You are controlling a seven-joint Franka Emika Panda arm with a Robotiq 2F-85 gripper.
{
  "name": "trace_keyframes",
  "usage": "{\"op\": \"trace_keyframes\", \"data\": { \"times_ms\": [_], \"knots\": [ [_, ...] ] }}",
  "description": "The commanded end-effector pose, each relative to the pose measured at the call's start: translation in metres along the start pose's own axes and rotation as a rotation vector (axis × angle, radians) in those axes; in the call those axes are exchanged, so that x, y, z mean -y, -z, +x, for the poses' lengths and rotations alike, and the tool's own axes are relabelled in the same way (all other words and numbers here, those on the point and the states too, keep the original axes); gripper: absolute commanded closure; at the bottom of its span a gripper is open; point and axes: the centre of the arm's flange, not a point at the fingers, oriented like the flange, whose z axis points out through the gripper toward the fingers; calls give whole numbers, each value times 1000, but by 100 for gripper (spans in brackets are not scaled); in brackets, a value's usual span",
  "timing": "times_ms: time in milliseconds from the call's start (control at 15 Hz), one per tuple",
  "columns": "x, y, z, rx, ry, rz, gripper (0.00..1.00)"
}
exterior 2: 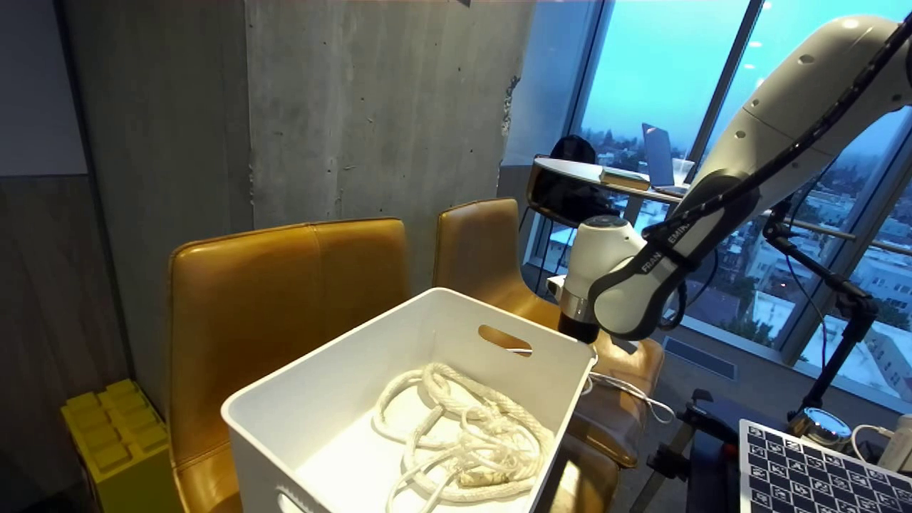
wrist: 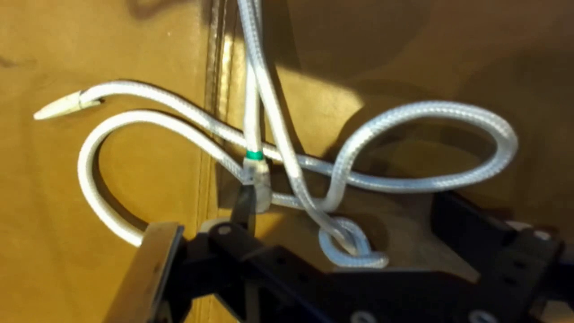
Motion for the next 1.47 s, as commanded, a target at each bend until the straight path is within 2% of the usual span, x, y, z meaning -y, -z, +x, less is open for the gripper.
{"op": "trace_keyframes", "data": {
  "times_ms": [0, 133, 200, 467, 867, 933, 1200, 1400],
  "knots": [
    [-6, -24, -13, 22, -15, -46, 0],
    [-12, -35, -20, 42, -29, -58, 0],
    [-17, -40, -22, 51, -39, -64, 21],
    [-41, -45, -22, 71, -79, -80, 49],
    [-66, -29, -21, 81, -130, -102, 95],
    [-68, -23, -20, 82, -139, -103, 99],
    [-70, 7, -15, 88, -178, -105, 100],
    [-61, 60, -9, 83, -208, -120, 100]
  ]
}}
